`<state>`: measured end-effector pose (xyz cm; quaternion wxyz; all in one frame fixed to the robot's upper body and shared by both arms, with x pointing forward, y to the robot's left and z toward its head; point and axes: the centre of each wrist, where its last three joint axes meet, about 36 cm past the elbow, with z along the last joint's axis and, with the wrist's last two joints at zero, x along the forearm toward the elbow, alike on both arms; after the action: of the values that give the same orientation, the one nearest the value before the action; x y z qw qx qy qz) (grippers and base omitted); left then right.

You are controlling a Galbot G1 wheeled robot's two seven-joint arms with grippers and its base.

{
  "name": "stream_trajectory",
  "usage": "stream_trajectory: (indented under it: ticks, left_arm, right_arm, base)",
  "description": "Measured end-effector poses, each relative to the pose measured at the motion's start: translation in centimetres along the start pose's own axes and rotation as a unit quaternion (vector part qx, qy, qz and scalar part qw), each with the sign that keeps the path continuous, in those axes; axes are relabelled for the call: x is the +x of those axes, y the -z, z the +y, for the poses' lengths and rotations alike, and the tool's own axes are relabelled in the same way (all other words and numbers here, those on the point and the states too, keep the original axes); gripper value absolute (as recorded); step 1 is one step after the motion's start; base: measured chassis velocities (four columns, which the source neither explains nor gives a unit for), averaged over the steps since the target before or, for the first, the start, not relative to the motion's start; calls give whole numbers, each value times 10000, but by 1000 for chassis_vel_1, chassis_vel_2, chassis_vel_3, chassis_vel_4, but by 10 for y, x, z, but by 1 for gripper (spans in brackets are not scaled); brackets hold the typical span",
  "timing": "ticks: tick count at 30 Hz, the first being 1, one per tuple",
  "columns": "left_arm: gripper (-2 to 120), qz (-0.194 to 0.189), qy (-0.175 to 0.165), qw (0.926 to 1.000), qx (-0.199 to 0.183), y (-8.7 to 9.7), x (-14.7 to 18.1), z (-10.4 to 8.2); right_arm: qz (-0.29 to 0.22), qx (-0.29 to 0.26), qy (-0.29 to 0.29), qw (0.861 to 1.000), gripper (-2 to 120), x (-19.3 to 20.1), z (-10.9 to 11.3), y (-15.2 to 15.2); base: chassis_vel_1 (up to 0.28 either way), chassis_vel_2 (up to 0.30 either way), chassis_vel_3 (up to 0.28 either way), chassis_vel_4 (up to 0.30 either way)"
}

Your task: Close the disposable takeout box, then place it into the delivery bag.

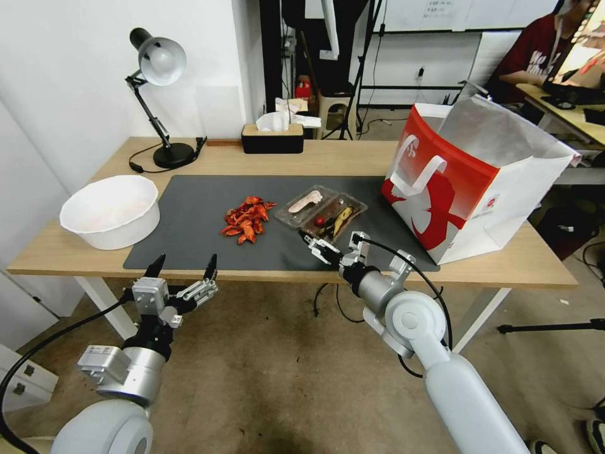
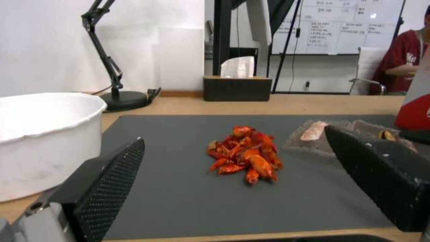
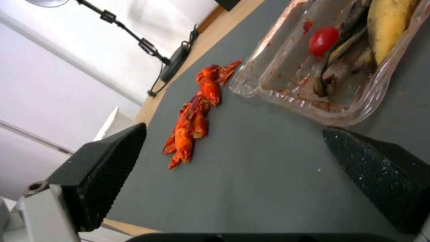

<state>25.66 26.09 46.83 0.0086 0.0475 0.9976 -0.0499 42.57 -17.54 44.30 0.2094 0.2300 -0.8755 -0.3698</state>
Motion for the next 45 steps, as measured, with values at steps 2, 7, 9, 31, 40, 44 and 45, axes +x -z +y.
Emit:
stream_trajectory:
  ticks: [2, 7, 9, 31, 40, 44, 45]
  left_arm:
    - [100, 1, -3, 10000, 4, 0, 0, 0]
    - [100, 9, -12, 10000, 18, -1, -1, -1]
    - [100, 10, -12, 10000, 19, -1, -1, -1]
    - [100, 32, -23, 10000, 20, -4, -1, 1]
    - [100, 27, -11, 10000, 16, -7, 0, 2]
    - [100, 35, -7, 10000, 17, -8, 0, 3]
    - [100, 34, -7, 10000, 17, -8, 0, 3]
  right_arm:
    - [-7, 5, -8, 10000, 100, 0, 0, 1]
    - [-49, 19, -61, 10000, 100, 1, -4, 4]
    - [-60, 26, -78, 9999, 100, 2, -5, 4]
    - [-259, 219, -284, 9990, 100, 0, -19, 26]
    - [-333, 256, -402, 9983, 100, -4, -29, 34]
    - [-378, 297, -437, 9979, 100, -7, -32, 41]
    - [-387, 311, -448, 9978, 100, -8, -33, 42]
  base:
    - [0, 0, 0, 0]
    - [0, 0, 0, 0]
    - [0, 0, 0, 0]
    - [0, 0, 0, 0]
    - [0, 0, 0, 0]
    - [0, 0, 0, 0]
    - [0, 0, 0, 0]
